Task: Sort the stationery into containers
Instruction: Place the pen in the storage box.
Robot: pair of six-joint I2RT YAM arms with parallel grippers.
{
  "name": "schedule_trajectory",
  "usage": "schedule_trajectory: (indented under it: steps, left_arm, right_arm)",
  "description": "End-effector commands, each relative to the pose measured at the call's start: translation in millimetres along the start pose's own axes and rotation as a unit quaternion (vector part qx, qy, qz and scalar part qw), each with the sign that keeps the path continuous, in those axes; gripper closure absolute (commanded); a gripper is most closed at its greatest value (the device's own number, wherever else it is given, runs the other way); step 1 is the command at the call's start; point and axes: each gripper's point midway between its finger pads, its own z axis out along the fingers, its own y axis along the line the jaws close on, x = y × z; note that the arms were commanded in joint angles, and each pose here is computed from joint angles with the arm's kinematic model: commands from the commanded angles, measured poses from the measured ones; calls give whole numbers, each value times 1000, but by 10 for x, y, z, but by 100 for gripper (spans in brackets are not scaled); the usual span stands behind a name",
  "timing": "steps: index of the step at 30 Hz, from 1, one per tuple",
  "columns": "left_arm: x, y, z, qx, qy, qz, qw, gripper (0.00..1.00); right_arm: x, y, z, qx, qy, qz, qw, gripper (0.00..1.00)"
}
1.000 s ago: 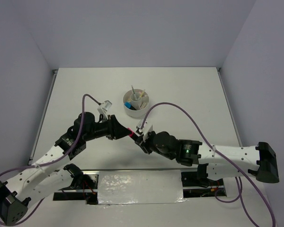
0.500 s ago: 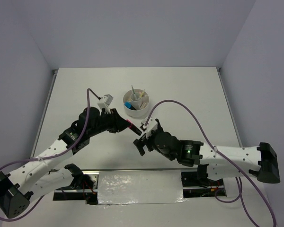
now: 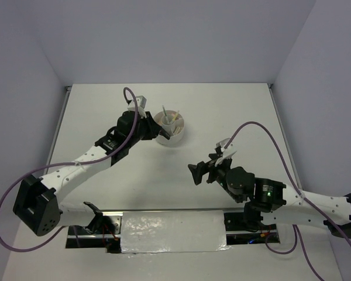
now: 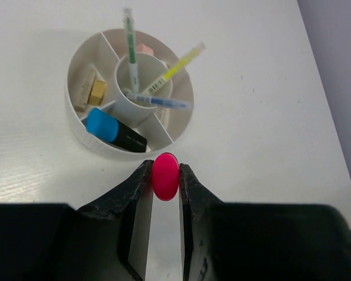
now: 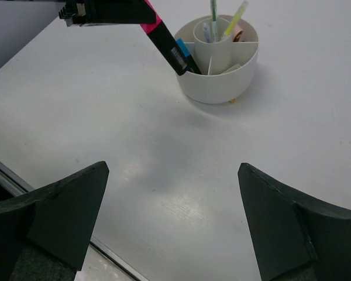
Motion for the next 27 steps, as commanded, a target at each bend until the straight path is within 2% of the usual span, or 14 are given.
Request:
schedule_trajectory:
  steps: [1, 9, 20, 22, 23, 25, 26, 27]
  left_arm:
    - [-432, -46, 85, 3, -64, 3, 998, 100]
    - [-452, 78, 242, 0, -64, -5, 998, 100]
    - [-288, 191, 437, -5, -53, -23, 998, 89]
    - [-258, 219, 469, -9, -50, -24, 998, 83]
    - [-219, 241, 492, -12, -45, -25, 999, 76]
    - [-194, 261, 511, -14, -41, -29, 999, 69]
    - [-180, 247, 514, -9, -38, -29, 999, 58]
    - [-158, 250, 517, -10, -35, -32, 999, 53]
  right_arm:
    - [-1, -128, -68, 22, 2, 10, 1000, 0]
    - [17, -165, -111, 20, 5, 8, 1000, 0]
    - [-4, -151, -141, 11, 7, 5, 1000, 0]
    - [0, -158, -149, 10, 8, 5, 1000, 0]
    - [-9, -157, -156, 9, 7, 7, 1000, 0]
    - [-11, -161, -160, 9, 6, 8, 1000, 0]
    - [-13, -160, -162, 7, 5, 9, 1000, 0]
    - [-9, -153, -164, 5, 5, 9, 1000, 0]
